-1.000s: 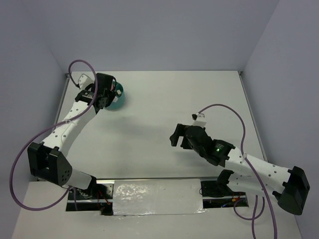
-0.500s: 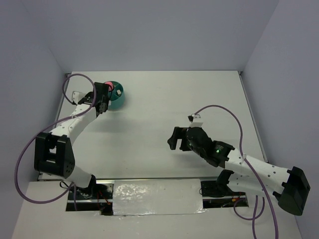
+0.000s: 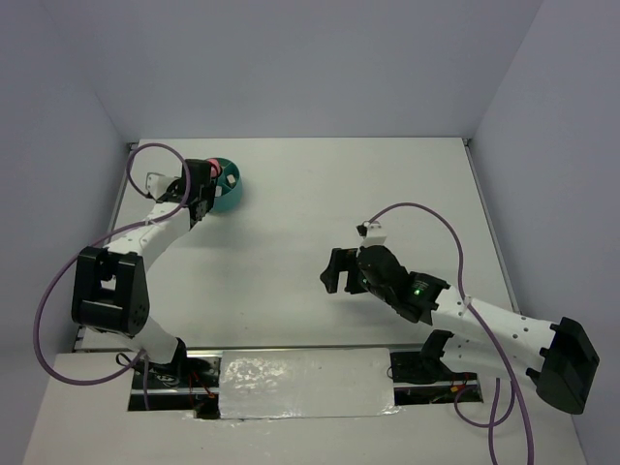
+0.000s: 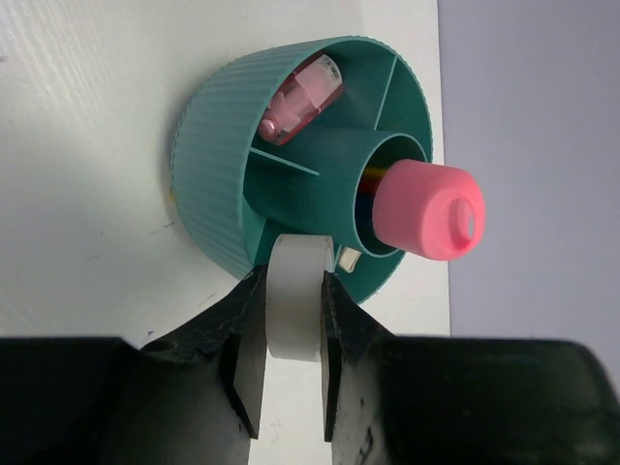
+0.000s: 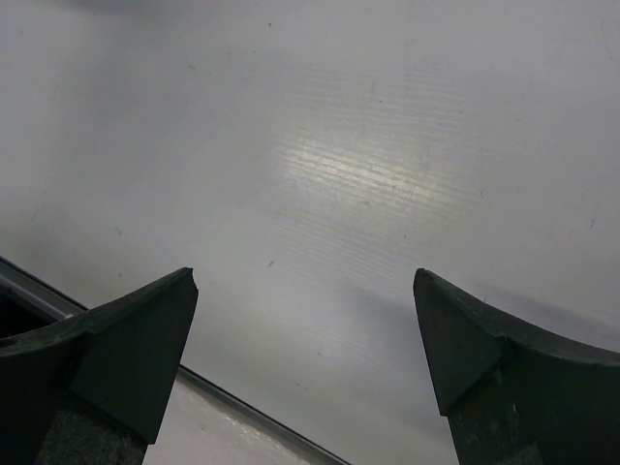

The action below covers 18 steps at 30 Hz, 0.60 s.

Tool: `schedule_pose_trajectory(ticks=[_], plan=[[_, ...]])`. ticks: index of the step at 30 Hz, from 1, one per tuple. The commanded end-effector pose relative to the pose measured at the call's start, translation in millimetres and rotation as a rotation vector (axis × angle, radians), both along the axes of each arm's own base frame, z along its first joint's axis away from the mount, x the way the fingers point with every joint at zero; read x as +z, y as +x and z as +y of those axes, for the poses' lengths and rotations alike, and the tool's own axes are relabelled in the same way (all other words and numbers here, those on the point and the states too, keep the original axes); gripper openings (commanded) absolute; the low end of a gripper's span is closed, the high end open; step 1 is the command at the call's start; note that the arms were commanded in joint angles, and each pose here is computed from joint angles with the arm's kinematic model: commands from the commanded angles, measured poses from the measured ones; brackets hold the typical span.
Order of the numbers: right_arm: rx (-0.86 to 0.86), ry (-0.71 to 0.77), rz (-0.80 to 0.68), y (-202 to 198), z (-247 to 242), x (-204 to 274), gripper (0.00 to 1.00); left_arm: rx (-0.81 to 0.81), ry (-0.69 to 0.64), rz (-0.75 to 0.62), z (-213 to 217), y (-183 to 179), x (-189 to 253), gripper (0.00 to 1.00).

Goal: Sort the stationery into containers
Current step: Place the stationery in the storage box.

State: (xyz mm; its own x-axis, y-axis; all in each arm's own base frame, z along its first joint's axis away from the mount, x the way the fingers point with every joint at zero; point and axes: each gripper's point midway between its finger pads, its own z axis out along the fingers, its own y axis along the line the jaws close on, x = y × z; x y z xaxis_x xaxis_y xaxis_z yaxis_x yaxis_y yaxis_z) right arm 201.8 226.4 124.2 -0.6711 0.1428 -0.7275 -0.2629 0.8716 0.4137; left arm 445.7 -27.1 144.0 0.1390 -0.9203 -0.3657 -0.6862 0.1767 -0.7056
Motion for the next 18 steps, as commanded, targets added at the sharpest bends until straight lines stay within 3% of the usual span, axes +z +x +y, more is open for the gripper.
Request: schedule_pose_trajectory(ticks=[1,7,14,18], plan=[[0.014,0.027,-0.036,5,7,8,1.0,0.007,-0.014,-0.048,1,9,9,0.22],[0.015,0.026,-0.04,5,5,10,1.0,0.014,-0.026,-0.018,3,5,-12,0.41],[0.036,0.04,-0.05,4,9,18,1.0,-0.003,-0.039,-0.033,3,3,-13,0.77],[0.036,0.047,-0.053,4,10,22,1.0,-0.021,-0.026,-0.077,4,2,5,0.86]])
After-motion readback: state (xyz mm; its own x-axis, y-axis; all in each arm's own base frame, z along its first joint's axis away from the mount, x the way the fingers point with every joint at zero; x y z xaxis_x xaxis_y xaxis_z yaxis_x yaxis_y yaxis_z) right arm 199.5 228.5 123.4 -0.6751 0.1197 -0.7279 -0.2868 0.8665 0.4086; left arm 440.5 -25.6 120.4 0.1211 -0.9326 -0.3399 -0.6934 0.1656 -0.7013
